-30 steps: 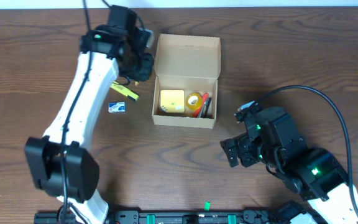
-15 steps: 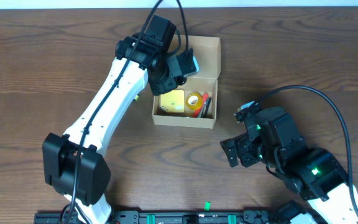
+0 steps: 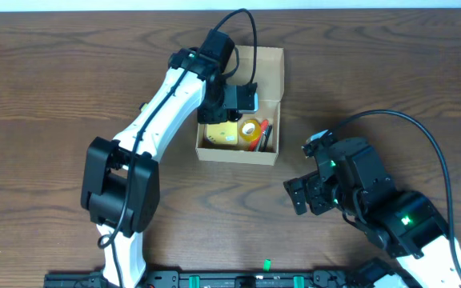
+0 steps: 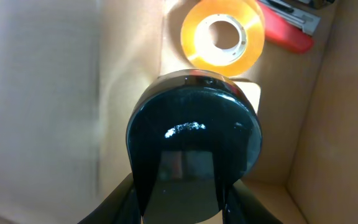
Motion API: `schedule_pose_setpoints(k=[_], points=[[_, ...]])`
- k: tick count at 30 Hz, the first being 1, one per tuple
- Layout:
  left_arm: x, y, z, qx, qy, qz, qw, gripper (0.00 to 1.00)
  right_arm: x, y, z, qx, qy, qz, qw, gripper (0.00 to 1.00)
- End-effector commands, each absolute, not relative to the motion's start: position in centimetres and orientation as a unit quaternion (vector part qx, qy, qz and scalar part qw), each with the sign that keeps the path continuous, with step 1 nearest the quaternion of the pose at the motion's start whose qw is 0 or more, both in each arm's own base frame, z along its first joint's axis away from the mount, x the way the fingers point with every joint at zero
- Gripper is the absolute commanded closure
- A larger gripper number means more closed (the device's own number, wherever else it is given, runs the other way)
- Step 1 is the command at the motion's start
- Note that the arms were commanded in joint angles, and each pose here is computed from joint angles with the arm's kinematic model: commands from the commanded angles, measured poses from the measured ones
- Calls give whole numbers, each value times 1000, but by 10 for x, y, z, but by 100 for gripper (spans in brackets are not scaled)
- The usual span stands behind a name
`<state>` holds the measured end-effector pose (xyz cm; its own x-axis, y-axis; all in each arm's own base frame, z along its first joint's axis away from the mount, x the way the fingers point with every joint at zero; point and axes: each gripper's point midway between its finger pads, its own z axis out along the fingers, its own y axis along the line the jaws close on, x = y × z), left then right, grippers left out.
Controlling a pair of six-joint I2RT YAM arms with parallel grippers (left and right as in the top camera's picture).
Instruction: Pack container
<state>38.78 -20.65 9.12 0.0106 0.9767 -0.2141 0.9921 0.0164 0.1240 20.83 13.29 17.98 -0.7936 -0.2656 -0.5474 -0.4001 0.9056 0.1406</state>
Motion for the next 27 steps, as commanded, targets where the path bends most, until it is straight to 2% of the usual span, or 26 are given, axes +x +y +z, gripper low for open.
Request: schedule_pose_setpoints(k=[1,24,25,26,27], points=[[387,-215,95,709,692,-45,131,94,210,131,183,-178,937,125,274,1],[391,-207,42,702,705,-62,84,94,210,131,183,-178,937,125,274,1],[391,-207,42,702,705,-62,84,93,210,131,183,-178,937,125,274,1],[391,-207,42,702,705,-62,84,84,210,131,183,-178,937,125,274,1],[392,-207,42,701,705,-61,84,70,210,131,183,-178,937,125,274,1]])
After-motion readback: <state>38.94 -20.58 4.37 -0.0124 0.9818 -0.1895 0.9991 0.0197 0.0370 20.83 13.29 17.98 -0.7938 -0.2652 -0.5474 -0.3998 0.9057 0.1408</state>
